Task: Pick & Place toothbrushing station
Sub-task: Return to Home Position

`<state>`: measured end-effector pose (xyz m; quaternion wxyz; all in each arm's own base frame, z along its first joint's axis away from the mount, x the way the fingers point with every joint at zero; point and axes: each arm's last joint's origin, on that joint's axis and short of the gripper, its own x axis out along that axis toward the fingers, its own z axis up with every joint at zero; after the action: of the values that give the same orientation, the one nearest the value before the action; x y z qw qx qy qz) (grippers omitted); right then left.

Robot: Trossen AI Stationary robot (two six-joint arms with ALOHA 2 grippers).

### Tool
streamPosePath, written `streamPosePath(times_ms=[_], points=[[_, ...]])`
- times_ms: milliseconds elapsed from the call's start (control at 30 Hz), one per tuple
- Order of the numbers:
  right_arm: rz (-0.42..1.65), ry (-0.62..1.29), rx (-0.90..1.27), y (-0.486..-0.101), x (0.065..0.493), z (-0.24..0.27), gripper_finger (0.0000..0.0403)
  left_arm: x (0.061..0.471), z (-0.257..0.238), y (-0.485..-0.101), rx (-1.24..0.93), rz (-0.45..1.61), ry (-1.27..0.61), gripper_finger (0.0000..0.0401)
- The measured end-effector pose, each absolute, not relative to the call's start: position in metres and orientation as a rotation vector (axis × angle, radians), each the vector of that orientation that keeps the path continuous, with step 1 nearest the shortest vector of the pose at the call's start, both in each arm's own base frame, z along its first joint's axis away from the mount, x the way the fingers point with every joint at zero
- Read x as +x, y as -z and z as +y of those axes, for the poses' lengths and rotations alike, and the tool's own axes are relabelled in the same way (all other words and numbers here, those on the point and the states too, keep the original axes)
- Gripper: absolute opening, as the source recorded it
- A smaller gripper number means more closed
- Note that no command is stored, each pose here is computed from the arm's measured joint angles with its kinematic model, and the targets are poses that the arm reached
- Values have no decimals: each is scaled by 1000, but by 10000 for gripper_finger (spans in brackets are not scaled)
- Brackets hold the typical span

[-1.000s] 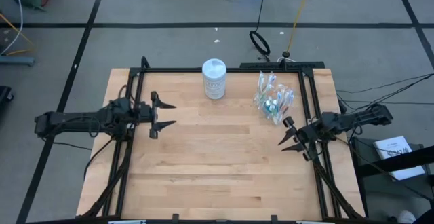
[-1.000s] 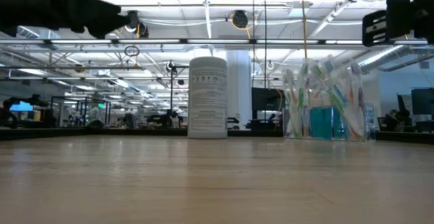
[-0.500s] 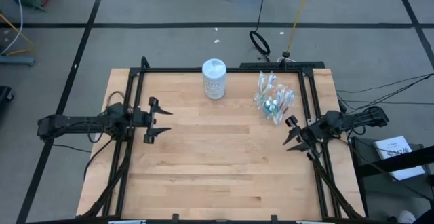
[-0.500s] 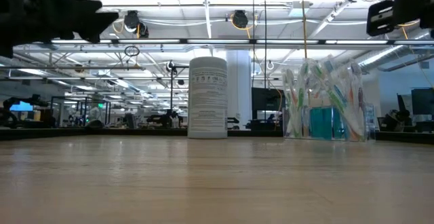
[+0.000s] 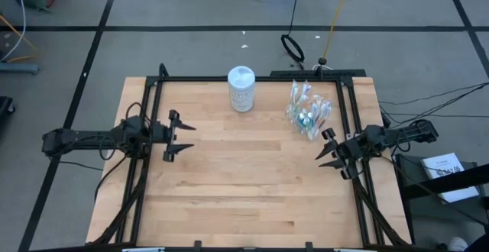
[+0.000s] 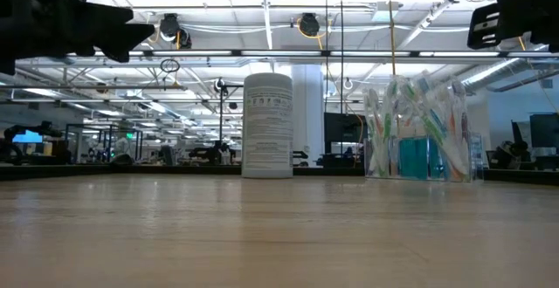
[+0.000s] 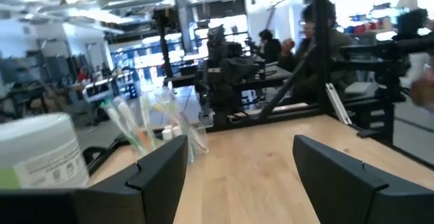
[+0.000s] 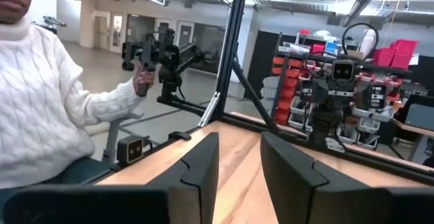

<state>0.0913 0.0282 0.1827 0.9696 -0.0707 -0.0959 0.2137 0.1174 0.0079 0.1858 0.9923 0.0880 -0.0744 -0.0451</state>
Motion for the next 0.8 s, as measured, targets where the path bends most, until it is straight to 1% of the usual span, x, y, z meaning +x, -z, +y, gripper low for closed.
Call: streamPosePath(times_ms=[67, 233, 400, 567, 700, 800], points=[[-192, -432, -138, -183, 91, 28, 100, 117, 9, -185, 151, -142, 66, 271], [-194, -432, -144, -183, 91, 28, 100, 114, 11, -177, 86, -45, -30, 271], [-193, -432, -146, -182, 91, 28, 100, 109, 10, -176, 74, -46, -19, 271], [-194, -432, -146, -182, 91, 28, 100, 101, 10, -168, 61, 31, -28, 271], [-194, -432, -146, -182, 91, 28, 100, 96, 10, -171, 91, -18, -51, 271], [-193, -432, -146, -182, 91, 28, 100, 96, 10, -171, 133, -16, -57, 271]])
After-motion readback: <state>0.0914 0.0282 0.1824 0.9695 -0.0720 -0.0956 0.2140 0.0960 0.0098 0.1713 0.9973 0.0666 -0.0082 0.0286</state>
